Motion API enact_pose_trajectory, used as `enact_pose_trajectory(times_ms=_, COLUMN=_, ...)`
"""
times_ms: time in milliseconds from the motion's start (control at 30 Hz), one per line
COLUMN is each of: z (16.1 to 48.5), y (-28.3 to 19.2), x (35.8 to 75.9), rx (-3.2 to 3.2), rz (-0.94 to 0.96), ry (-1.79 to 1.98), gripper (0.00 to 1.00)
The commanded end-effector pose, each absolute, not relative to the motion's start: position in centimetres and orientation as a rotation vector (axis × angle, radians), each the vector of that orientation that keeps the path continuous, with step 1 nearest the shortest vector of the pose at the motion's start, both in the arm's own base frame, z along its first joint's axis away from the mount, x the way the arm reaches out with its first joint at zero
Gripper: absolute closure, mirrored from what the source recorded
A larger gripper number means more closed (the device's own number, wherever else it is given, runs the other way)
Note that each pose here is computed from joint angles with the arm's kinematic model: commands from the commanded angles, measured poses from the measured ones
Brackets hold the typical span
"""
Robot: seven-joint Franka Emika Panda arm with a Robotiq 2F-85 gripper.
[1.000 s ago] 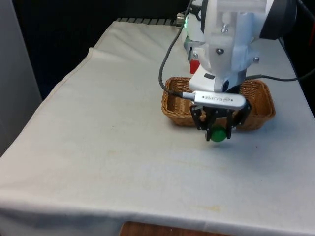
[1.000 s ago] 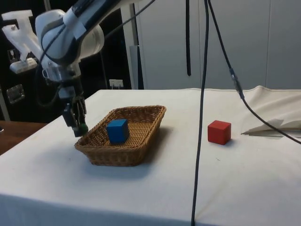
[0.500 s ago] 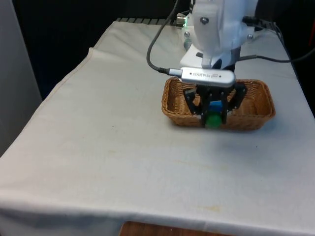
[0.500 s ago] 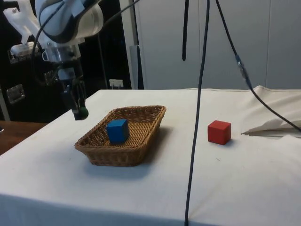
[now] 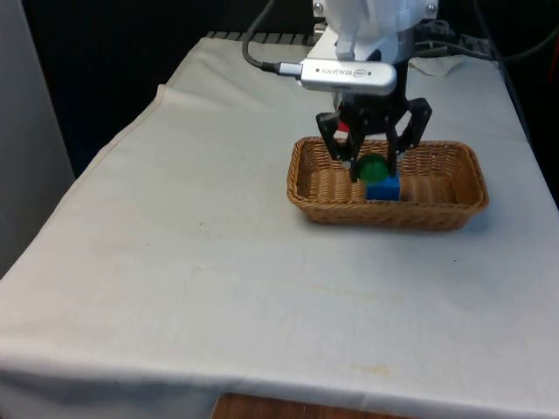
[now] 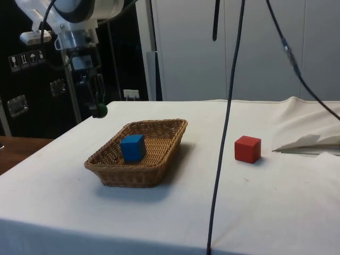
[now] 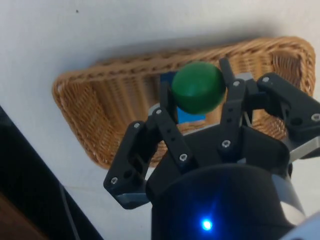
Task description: Place all non-red objects into the basket.
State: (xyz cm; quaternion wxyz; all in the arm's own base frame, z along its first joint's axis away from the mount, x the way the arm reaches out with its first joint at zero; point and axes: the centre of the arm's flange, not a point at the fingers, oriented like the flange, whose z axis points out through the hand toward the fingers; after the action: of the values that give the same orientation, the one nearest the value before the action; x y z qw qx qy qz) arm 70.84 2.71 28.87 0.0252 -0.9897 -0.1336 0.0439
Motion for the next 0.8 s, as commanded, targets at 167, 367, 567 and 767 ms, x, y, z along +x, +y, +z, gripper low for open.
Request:
enact_pose_trajectory(times_ms=167, z=29.0, y=2.8, x=69.4, rx=-3.06, rz=0.125, ry=-0.414, gripper=1.0)
enact_pose_trajectory(times_ms=367, z=28.9, y=2.9, x=68.2, rx=-3.056, rz=0.118, ry=-0.414, gripper=1.0)
enact_pose_trajectory(times_ms=567, z=28.6, y=3.0, x=66.7, rx=-3.053, rz=0.107, ry=-0.409, gripper=1.0)
enact_pose_trajectory(times_ms=767, z=28.4, y=3.0, x=65.7, rx=-3.05, rz=0.096, ry=-0.409, gripper=1.0)
